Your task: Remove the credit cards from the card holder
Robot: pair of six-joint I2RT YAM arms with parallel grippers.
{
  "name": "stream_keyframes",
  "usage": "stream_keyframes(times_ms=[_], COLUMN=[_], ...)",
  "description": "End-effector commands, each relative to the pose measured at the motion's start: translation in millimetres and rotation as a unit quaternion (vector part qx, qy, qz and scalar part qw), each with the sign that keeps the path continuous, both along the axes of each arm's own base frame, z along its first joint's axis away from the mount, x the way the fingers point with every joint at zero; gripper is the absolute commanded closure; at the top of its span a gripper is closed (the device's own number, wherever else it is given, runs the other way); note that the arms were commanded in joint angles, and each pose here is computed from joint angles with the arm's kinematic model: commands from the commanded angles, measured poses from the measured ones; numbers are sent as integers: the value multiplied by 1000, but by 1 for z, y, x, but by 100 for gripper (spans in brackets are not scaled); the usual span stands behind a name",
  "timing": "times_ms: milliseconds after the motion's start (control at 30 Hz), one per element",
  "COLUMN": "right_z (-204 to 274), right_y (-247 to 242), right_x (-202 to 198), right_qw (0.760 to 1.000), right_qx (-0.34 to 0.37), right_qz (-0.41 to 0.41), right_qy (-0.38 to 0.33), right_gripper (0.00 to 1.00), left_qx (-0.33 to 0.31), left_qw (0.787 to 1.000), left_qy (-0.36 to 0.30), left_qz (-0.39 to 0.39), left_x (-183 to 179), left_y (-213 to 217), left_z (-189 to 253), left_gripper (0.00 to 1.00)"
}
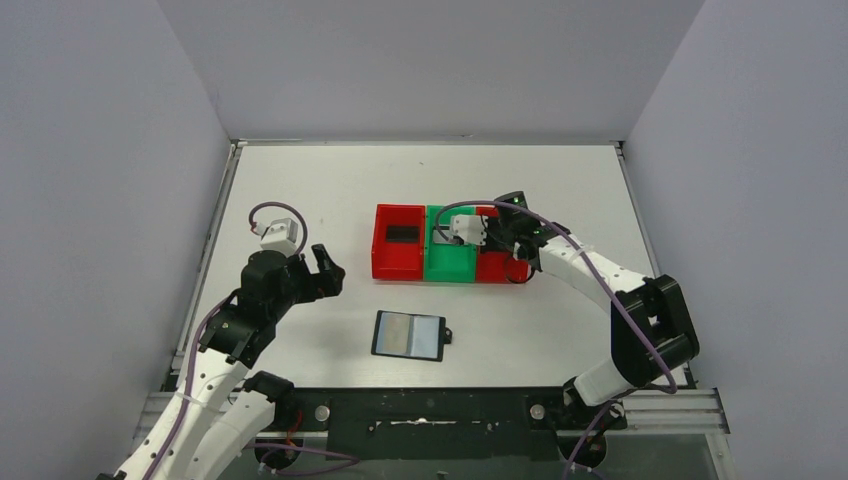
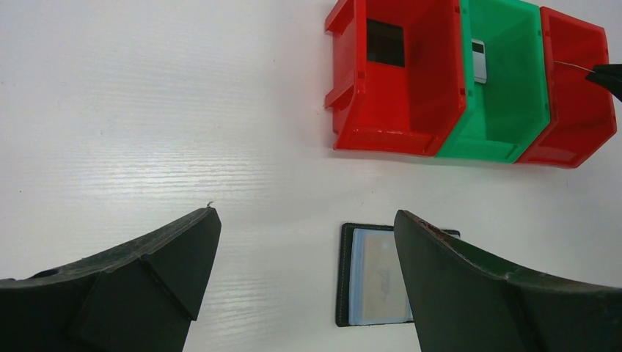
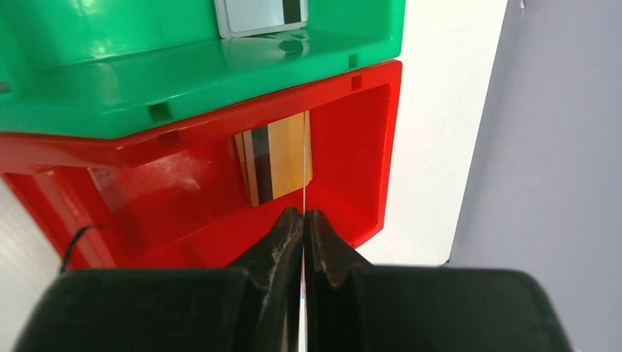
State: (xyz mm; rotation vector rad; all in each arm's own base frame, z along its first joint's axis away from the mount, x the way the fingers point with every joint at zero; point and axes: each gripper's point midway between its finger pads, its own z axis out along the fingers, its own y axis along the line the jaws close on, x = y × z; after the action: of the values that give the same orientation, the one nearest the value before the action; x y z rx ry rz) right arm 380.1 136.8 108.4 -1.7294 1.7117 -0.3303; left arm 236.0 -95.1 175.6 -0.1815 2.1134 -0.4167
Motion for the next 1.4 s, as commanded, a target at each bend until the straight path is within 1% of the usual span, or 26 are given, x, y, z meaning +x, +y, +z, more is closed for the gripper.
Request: stream_keyframes(times_ms=[0,100,267,467,567,667,933,1067,1267,1367], right_z=[17,9,-6,-18,-19,-24,-26,-23,-20,-12], right_y=[7,4,8,9,11,10,4,-1,-4,-2], right_x=[29,37,52,61,58,53,46,45,44,45], right_qw=[998,998,999,999,998,999,999,999,999,998], right_qx=[11,6,8,11,21,25,29,35,43,56], right_qz=[13,16,19,21,26,28,14,4,-10,-15], right_qy=[-57,-62,-49,-48,-50,-30,-15,-18,-21,-25], right_gripper=[100,100,100,100,92,85,80,75,74,70], left_qx=[-7,-7,-7,-6,-6,-7,-7,-6,-7,-7], left_qw=[999,999,999,999,999,999,1000,1000,1000,1000], left_qy=[-37,-35,-33,-34,-31,-31,-27,-24,-24,-22], left_qz=[2,3,1,3,3,2,-2,-4,-4,-5], left_x=[9,10,10,10,11,11,12,12,12,13], left_y=[0,0,-1,0,0,-1,-2,-3,-3,-4], left_z=[18,17,16,16,15,15,13,12,12,11], left_gripper=[9,9,9,9,9,9,9,9,9,9])
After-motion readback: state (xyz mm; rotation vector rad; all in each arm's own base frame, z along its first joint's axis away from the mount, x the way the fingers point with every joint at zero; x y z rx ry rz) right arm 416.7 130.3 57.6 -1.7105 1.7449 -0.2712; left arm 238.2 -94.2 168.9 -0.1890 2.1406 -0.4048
